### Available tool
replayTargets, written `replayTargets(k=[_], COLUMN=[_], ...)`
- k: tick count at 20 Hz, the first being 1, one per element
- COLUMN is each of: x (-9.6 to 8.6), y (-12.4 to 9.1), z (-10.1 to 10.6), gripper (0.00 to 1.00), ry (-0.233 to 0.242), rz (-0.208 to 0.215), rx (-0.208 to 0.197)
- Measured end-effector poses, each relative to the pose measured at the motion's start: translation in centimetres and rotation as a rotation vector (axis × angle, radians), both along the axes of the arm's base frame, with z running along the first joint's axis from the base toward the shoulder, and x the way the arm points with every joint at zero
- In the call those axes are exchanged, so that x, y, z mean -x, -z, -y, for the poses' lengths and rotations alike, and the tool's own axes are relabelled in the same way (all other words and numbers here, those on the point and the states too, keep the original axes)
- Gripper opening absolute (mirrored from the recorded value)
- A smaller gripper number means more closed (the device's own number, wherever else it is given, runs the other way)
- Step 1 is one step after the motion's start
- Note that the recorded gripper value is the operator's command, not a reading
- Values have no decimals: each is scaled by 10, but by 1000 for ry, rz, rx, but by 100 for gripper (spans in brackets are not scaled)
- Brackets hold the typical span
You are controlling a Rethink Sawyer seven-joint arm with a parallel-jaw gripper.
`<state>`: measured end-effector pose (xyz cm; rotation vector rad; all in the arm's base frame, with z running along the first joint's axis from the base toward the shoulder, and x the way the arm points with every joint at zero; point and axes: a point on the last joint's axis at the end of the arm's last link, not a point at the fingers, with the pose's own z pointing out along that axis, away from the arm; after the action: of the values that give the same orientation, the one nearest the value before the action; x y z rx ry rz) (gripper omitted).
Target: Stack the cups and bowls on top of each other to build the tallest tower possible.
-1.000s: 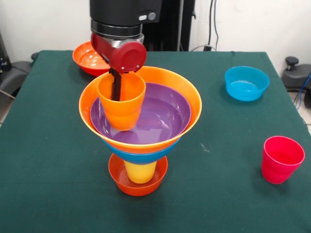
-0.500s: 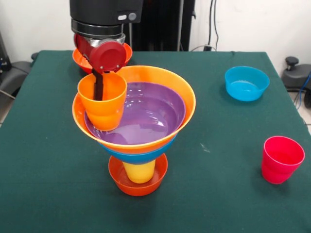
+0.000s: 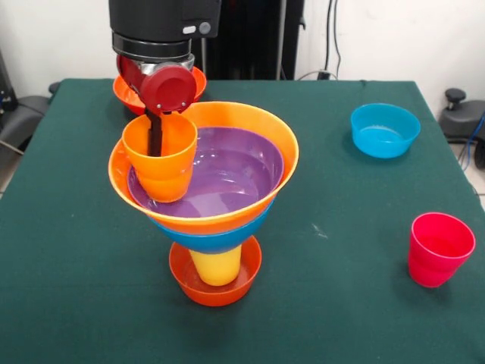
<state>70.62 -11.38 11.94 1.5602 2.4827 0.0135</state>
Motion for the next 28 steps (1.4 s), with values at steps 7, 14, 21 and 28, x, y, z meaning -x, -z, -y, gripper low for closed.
replayTargets(k=[7,14,21,28], x=[8,6,5,5], y=[7,7,7,7], z=[-14,-25,-30,-31], gripper=[0,0,0,0], ry=[-14,-29,-37,-38], rz=[-22,-20,-19,-19], rx=[-17,-20,-21,-23])
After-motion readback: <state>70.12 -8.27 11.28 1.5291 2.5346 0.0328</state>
